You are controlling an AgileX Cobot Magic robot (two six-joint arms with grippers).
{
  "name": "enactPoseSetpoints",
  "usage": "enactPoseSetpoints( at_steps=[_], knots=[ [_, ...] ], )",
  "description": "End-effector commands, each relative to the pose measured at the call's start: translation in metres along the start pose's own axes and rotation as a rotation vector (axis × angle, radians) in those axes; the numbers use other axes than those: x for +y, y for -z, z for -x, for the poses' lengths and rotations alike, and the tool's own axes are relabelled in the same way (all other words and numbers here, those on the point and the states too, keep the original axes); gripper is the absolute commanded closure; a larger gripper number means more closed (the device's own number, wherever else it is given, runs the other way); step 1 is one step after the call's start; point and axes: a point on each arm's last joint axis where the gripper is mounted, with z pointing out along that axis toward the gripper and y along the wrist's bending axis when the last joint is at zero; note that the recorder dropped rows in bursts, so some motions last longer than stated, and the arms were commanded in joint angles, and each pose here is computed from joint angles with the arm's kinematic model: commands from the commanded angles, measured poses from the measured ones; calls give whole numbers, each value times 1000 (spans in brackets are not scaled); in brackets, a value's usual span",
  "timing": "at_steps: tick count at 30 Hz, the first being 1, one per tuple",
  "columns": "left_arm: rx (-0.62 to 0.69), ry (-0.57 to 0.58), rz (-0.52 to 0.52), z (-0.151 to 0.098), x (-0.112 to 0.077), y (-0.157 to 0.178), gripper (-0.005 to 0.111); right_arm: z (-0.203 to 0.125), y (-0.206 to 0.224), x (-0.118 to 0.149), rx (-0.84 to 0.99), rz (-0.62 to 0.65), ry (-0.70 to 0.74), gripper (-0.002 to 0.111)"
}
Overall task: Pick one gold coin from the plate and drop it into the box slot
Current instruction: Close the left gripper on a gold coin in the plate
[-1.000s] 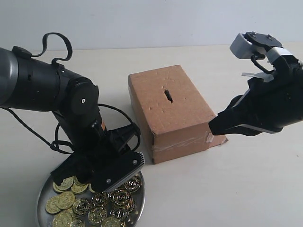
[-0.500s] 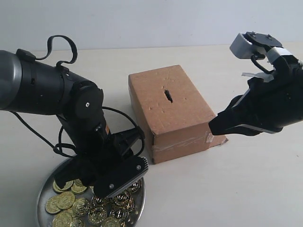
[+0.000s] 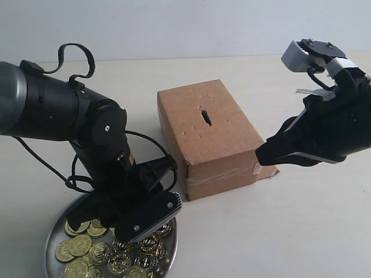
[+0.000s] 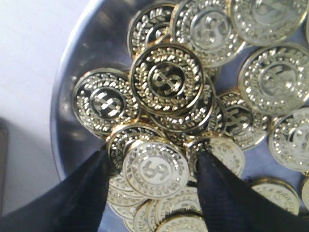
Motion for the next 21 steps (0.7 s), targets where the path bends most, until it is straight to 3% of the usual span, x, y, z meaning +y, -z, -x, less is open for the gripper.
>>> enactPoseSetpoints(
  at_steps=[1, 21],
  knots=[
    [-2, 3, 4, 2, 0, 0, 63, 2, 1, 1, -5, 5, 11, 108],
    [-3, 1, -2, 2, 0, 0, 69, 2, 1, 1, -5, 5, 11, 108]
  ],
)
